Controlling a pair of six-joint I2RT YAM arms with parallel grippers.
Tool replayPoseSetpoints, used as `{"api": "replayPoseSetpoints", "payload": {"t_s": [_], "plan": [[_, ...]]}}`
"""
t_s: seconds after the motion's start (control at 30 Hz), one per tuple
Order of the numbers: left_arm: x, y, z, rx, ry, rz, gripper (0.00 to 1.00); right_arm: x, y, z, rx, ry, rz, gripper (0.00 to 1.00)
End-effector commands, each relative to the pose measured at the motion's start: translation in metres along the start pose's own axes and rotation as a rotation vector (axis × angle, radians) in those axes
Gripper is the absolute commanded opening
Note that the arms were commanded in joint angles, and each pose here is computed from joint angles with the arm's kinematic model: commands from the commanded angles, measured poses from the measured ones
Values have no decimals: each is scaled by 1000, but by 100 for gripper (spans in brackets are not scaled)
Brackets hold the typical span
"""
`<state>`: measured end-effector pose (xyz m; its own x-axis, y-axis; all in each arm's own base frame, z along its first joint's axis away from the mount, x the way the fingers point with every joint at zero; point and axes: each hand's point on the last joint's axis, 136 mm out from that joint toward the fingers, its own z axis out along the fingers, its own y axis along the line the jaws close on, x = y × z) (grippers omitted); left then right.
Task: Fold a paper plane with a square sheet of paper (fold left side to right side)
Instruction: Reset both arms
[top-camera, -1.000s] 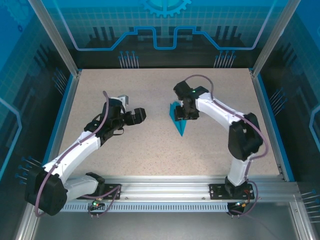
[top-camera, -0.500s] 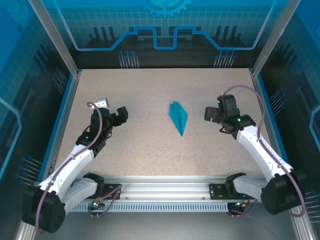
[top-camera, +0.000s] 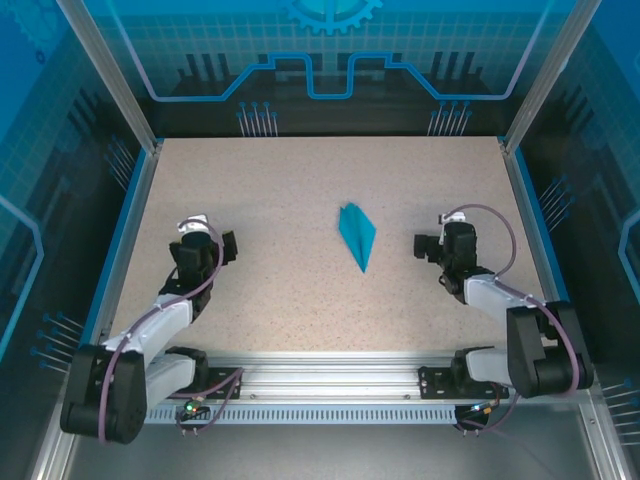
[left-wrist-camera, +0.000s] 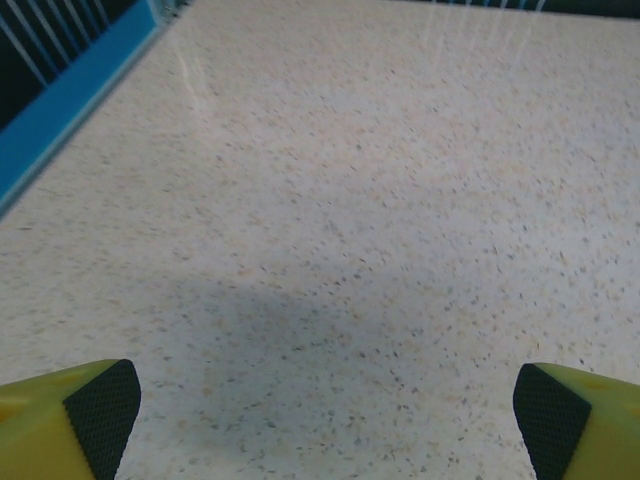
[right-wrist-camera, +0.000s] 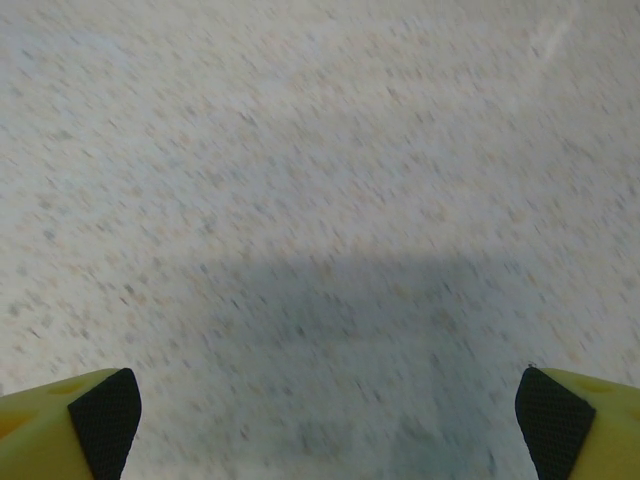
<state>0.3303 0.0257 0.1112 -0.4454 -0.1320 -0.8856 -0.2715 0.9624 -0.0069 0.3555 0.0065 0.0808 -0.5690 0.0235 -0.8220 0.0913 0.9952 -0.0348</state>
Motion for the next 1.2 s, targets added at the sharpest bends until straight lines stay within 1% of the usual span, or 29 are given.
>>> {"api": "replayPoseSetpoints", "payload": {"t_s": [0.0, 0.1, 0.27, 0.3, 0.33, 0.4, 0.5, 0.53, 0.57, 0.67, 0.8, 0.87, 1.17], "plan": [[-18, -25, 5, 157, -99, 28, 99, -47, 12, 0, -71, -200, -74, 100], [-16, -32, 11, 216, -127, 33, 99, -50, 17, 4, -104, -244, -106, 100], [-23, -42, 15, 293, -171, 53, 99, -33, 13, 20, -125, -233, -76, 100], [-22, -45, 16, 318, -165, 48, 99, -37, 13, 22, -117, -249, -74, 100], [-21, -48, 17, 338, -171, 48, 99, -33, 14, 23, -125, -218, -75, 100], [-16, -51, 22, 355, -184, 46, 99, -33, 14, 23, -128, -217, -76, 100], [-4, -59, 37, 387, -154, 65, 99, -33, 14, 23, -127, -224, -76, 100], [-5, -63, 41, 398, -149, 70, 99, -33, 14, 23, -128, -218, -76, 100], [-3, -65, 45, 401, -99, 78, 99, -34, 14, 23, -127, -223, -76, 100], [-7, -49, 59, 309, -59, 21, 99, -34, 14, 23, -127, -222, -76, 100], [-7, -48, 59, 307, -60, 21, 99, -34, 20, 24, -128, -214, -102, 100], [-6, -49, 59, 307, -59, 24, 99, -33, 26, 24, -161, -207, -122, 100], [-6, -48, 59, 307, -57, 23, 99, -34, 26, 25, -164, -205, -122, 100]]}}
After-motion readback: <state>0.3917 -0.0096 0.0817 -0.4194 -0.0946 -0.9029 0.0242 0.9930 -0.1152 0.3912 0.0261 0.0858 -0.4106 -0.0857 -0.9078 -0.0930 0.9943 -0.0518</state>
